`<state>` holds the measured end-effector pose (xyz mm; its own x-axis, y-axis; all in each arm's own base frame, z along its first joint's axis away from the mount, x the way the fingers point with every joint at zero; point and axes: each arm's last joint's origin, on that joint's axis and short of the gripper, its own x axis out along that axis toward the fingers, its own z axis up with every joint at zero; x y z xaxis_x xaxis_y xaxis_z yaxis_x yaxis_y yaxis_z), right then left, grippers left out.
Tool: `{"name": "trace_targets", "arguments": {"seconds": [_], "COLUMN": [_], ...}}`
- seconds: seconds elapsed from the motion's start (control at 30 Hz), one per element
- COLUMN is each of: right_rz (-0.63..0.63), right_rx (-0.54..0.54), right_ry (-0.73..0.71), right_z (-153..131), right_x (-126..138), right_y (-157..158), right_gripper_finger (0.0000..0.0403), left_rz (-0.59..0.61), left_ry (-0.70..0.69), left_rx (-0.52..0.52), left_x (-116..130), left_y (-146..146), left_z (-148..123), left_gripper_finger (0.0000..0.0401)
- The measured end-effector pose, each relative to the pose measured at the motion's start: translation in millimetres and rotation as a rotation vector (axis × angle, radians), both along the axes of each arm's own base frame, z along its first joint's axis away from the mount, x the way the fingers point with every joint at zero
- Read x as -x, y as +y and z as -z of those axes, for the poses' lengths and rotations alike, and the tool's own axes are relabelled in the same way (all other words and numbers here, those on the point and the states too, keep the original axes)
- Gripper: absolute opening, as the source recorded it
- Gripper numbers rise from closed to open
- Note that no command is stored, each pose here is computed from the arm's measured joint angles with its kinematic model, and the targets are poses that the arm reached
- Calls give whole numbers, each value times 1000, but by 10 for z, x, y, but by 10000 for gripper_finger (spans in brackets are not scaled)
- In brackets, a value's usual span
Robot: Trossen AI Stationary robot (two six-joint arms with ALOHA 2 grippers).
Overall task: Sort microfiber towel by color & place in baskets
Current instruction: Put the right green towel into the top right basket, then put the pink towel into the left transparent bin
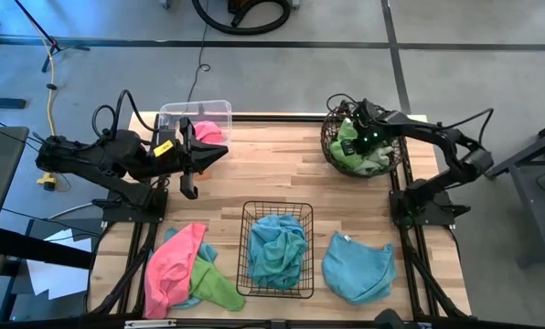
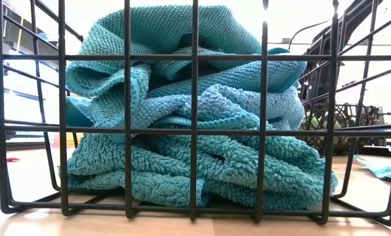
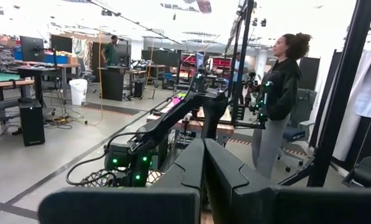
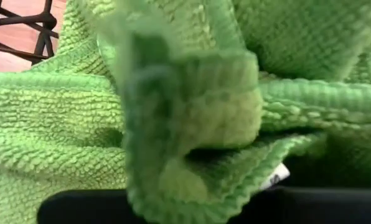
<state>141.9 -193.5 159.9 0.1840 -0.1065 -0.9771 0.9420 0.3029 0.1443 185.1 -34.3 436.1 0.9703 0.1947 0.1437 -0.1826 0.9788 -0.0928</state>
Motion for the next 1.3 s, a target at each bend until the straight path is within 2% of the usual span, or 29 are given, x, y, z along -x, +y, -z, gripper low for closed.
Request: {"name": "trace_targets", "arguments": {"seconds": [0.13,0.43,0.6,0.77,1.1,1.3], "right_rz": [-25,67,71,98,92,-24], "right_rx": [36,77,147,192,356,426], "right_ry": [-18,-94,-156,-195,-313,-441], "right_z": [-75,-402,-589,-756,-1462,-1821], "right_x": [36,182,244,294,258,123], "right_y": [12,185,280,350,303,400], "right_gripper_finger": [40,198,257,270,271,271], "left_rz": [-1,-14,-13,-13,-14,0], "left_ry": [1,32,33,32,33,70], "left_rx": [-1,-8,-7,-7,-9,-1], "left_x": [0,-3,-4,-4,-4,-8], "left_y": [0,3,3,3,3,-2], "left_z": [1,30,31,31,31,70], "left_gripper_finger": [0,0,0,0,0,0]}}
